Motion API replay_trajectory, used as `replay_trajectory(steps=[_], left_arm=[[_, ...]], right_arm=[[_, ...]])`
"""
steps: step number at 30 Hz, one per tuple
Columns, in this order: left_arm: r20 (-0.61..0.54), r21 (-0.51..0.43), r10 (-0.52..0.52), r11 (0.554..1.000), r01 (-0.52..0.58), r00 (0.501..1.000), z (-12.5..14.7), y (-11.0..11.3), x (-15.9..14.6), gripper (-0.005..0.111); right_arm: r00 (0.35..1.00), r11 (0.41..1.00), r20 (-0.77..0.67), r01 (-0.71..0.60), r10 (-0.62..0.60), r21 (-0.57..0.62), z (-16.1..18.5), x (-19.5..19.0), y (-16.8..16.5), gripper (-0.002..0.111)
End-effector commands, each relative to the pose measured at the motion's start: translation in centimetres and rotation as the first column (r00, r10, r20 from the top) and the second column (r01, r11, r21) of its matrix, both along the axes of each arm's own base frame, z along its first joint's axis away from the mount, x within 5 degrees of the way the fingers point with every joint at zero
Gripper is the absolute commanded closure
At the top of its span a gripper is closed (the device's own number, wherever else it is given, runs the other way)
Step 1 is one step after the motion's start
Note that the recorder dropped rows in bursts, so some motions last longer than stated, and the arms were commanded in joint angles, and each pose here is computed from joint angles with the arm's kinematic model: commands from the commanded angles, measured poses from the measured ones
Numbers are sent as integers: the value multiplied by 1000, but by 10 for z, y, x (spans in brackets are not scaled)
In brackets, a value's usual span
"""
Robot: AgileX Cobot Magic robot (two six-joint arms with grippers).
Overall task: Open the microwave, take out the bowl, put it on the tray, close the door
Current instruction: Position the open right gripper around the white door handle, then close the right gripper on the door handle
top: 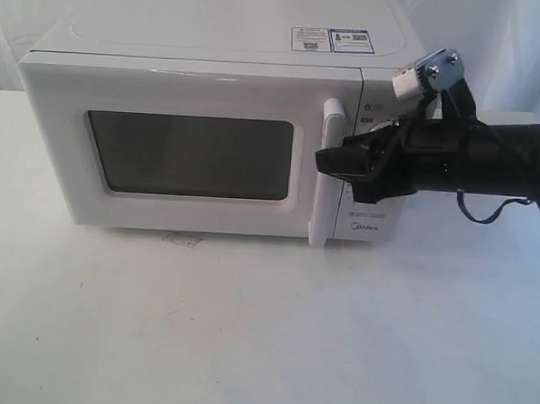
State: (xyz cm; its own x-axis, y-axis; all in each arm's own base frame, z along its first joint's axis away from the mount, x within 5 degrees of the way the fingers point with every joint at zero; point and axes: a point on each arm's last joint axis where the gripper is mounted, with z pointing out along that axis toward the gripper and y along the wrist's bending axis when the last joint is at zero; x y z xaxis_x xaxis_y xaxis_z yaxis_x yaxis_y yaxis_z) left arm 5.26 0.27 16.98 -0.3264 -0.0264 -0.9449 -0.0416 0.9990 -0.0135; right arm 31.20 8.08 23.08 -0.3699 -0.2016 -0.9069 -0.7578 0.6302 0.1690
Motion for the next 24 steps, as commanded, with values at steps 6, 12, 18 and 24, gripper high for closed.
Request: replay_trajectory(steps=[6,12,18,24], left_arm=[[3,-3,4,1000,-4,1000,-1,0,0,107],[3,-3,4,1000,-4,1000,-1,0,0,107],[3,-3,4,1000,-4,1000,-1,0,0,107],[3,-3,4,1000,-4,1000,-1,0,0,107]], right_arm=[[996,993,30,-87,89,-79,16,-28,0,108],[989,989,113,-81,96,-127,17,-25,-1,89],[984,990,169,-35,57,-134,14,-16,-3,51],[995,999,103,9,-5,-40,-5,-3,-2,51]])
